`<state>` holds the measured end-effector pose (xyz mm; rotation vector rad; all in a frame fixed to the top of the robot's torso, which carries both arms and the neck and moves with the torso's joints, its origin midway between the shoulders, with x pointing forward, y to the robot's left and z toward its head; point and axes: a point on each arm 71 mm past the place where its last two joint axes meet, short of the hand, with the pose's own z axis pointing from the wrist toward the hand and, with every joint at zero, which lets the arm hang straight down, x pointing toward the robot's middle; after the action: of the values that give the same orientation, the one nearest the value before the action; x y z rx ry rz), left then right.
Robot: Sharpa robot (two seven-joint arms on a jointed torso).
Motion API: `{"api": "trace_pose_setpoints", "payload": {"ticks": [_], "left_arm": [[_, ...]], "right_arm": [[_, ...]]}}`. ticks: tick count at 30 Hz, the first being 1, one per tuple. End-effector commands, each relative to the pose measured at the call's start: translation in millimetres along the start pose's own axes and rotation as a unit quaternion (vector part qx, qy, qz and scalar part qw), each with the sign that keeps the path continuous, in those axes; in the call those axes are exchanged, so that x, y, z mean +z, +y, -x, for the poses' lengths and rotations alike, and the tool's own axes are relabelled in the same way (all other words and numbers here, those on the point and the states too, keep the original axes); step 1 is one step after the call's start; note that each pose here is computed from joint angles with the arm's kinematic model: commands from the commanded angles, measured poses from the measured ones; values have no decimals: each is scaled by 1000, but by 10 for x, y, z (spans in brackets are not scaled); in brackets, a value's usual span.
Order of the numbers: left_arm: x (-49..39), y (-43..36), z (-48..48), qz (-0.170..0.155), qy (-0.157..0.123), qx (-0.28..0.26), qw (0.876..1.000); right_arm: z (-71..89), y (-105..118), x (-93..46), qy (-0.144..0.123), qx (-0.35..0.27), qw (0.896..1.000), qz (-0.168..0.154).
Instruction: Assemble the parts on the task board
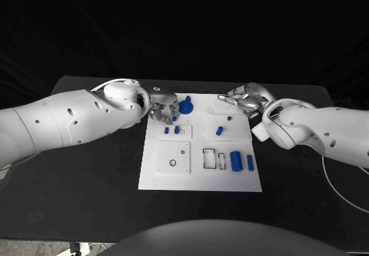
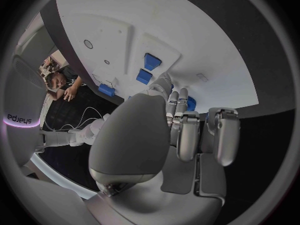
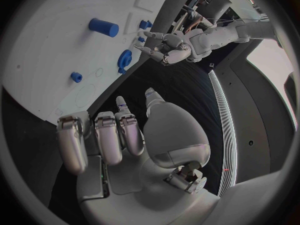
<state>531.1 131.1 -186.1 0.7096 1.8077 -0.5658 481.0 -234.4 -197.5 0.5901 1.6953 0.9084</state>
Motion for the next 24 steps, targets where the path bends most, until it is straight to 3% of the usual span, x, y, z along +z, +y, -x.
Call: {"api": "trace_pose_setpoints", "payload": {"ticks": [1, 15, 20, 24], "left_arm": [[-21, -2, 43, -3, -31, -6, 999], [-266, 174, 157, -16, -132, -76, 988], [-382, 277, 213, -16, -179, -125, 976], [-468, 347, 270, -8, -243, -168, 955]], "right_arm": [[-12, 1, -2, 7, -2, 1000, 1], [6, -11, -6, 2, -2, 1000, 0], [13, -9, -10, -1, -2, 1000, 2], [27, -4, -18, -8, -2, 1000, 7]]}}
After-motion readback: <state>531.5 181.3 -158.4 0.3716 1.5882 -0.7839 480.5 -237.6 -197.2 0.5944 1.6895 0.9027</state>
